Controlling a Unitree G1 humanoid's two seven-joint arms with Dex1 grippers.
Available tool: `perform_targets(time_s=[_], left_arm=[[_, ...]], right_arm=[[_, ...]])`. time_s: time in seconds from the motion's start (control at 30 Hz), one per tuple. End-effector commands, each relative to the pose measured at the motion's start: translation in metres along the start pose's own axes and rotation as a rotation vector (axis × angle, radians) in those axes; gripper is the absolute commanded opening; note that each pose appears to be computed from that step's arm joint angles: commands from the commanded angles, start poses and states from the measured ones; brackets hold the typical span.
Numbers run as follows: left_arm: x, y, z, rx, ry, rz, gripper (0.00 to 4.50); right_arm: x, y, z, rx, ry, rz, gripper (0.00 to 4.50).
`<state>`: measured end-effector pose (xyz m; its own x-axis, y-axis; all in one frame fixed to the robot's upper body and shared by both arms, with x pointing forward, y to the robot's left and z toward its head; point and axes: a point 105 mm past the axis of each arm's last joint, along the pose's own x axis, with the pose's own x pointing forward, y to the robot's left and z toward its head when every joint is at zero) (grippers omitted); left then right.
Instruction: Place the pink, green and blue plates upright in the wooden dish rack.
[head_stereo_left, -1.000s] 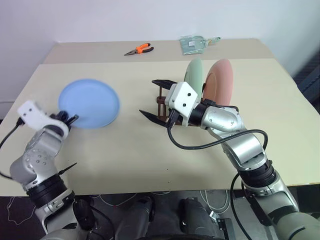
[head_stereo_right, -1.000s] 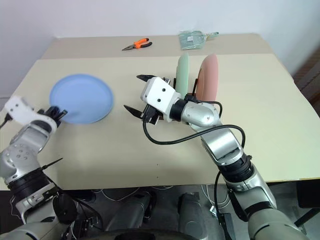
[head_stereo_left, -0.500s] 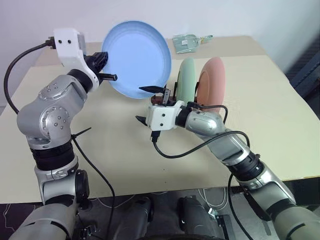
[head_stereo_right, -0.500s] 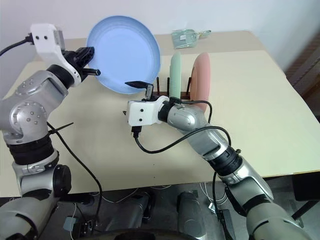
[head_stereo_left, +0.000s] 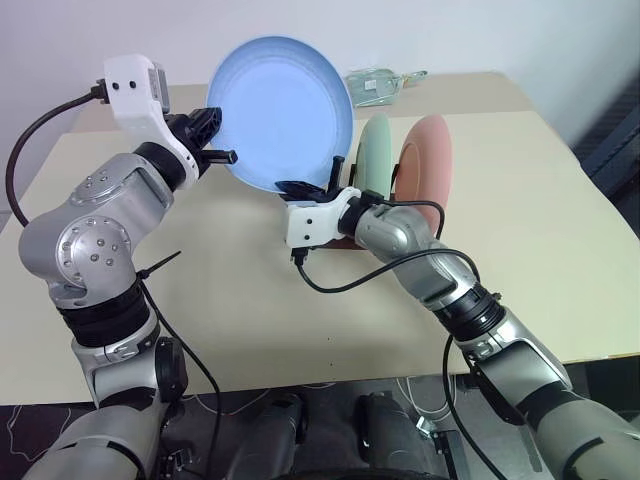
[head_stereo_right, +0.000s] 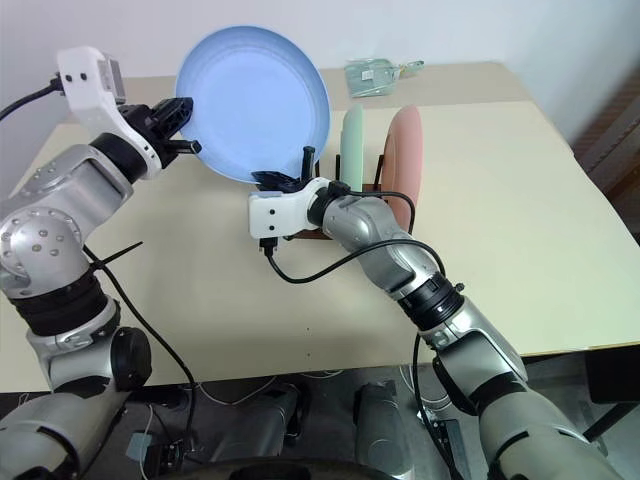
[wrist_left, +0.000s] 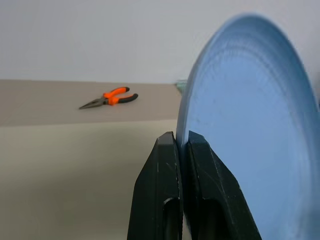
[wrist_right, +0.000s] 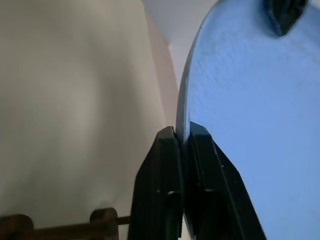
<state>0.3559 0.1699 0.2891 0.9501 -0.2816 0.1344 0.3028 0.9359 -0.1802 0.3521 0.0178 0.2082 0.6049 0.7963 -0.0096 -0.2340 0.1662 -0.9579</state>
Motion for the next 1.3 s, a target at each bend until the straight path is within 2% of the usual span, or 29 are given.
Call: perform_targets(time_s=[0.03, 0.07, 0.13, 0.23, 0.3, 0.4, 0.47, 0.53, 0.6, 0.77, 1.07, 1.3], left_arm=[[-0.008, 0.006, 0.051, -0.069, -0.284, 0.039, 1.46], [-0.011, 0.018, 0.063, -0.103, -0.35, 0.098, 1.94], [-0.017, 0.04, 0.073, -0.097, -0.418, 0.202, 1.94], [-0.029, 0.073, 0.078, 0.121, -0.449, 0.371, 1.94], [-0.034, 0.085, 0.075, 0.171, -0.457, 0.415, 1.94], [-0.037, 0.095, 0.065, 0.248, -0.438, 0.434, 1.94], [-0.036, 0.1, 0.025, 0.454, -0.292, 0.409, 1.94], [-0.037, 0.087, -0.027, 0.554, -0.149, 0.272, 1.94], [-0.042, 0.074, -0.064, 0.463, -0.085, 0.174, 1.94], [-0.054, 0.044, -0.114, 0.427, 0.02, -0.012, 1.94], [-0.062, 0.015, -0.137, 0.355, 0.077, -0.181, 1.94], [-0.063, 0.01, -0.142, 0.354, 0.097, -0.198, 1.94]], right_arm=[[-0.003, -0.013, 0.014, -0.021, -0.05, -0.066, 0.0], [-0.004, -0.013, 0.016, -0.016, -0.061, -0.078, 0.0], [-0.006, -0.016, 0.019, -0.002, -0.081, -0.102, 0.0], [-0.013, -0.023, 0.024, 0.054, -0.122, -0.152, 0.0], [-0.017, -0.026, 0.026, 0.088, -0.14, -0.164, 0.0], [-0.022, -0.029, 0.029, 0.119, -0.171, -0.177, 0.0], [-0.031, -0.035, 0.036, 0.222, -0.237, -0.201, 0.0], [-0.042, -0.052, 0.048, 0.406, -0.336, -0.26, 0.0], [-0.051, -0.066, 0.057, 0.656, -0.429, -0.291, 0.0], [-0.061, -0.073, 0.058, 1.154, -0.536, -0.299, 0.0], [-0.059, -0.065, 0.04, 1.482, -0.471, -0.336, 0.0], [-0.058, -0.063, 0.034, 1.572, -0.456, -0.327, 0.0]])
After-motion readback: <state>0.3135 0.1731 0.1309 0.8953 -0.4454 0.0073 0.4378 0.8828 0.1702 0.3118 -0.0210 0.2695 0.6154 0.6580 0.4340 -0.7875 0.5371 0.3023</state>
